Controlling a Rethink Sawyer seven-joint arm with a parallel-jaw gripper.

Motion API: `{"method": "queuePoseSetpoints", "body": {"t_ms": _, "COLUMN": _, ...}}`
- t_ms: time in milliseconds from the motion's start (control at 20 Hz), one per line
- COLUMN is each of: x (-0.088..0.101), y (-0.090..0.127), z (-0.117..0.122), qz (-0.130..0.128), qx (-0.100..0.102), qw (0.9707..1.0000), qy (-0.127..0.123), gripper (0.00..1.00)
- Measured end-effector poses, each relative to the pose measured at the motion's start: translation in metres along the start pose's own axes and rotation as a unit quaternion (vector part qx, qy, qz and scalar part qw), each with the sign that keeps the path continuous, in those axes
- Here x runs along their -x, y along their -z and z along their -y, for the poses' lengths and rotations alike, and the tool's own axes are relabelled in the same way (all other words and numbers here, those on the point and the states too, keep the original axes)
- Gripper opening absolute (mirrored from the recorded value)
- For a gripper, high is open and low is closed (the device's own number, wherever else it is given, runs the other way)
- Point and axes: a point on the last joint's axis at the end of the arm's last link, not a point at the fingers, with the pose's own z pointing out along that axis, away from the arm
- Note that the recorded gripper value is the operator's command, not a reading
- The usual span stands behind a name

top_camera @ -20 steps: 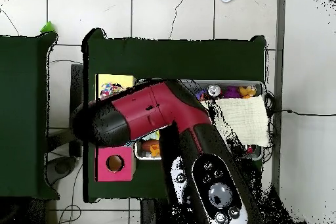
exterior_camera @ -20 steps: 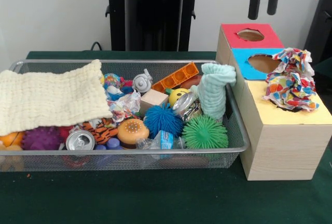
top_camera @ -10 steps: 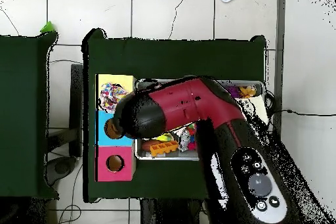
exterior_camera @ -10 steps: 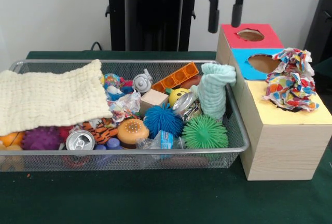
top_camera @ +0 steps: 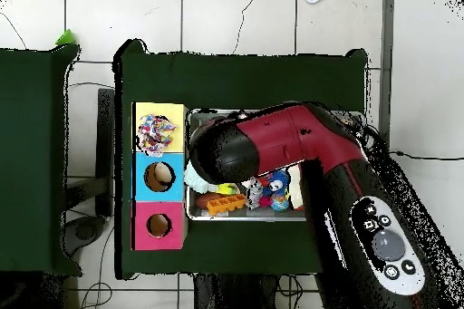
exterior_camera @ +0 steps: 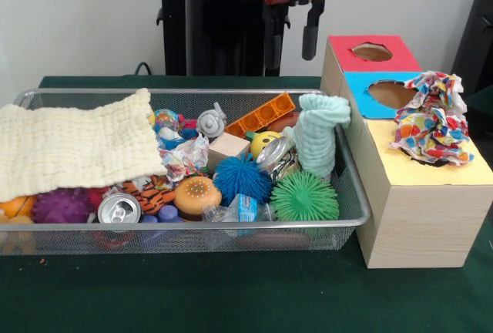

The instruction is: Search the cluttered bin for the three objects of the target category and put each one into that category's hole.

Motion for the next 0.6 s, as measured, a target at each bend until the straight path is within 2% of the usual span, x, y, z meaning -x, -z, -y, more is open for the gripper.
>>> {"method": "queuePoseSetpoints", "body": {"t_ms": 600, "x": -0.002, "y": -0.026, "z": 0.028, "qz": 0.002, "qx": -0.031, "qw": 0.9992, "qy": 0.023, "gripper": 1.0}}
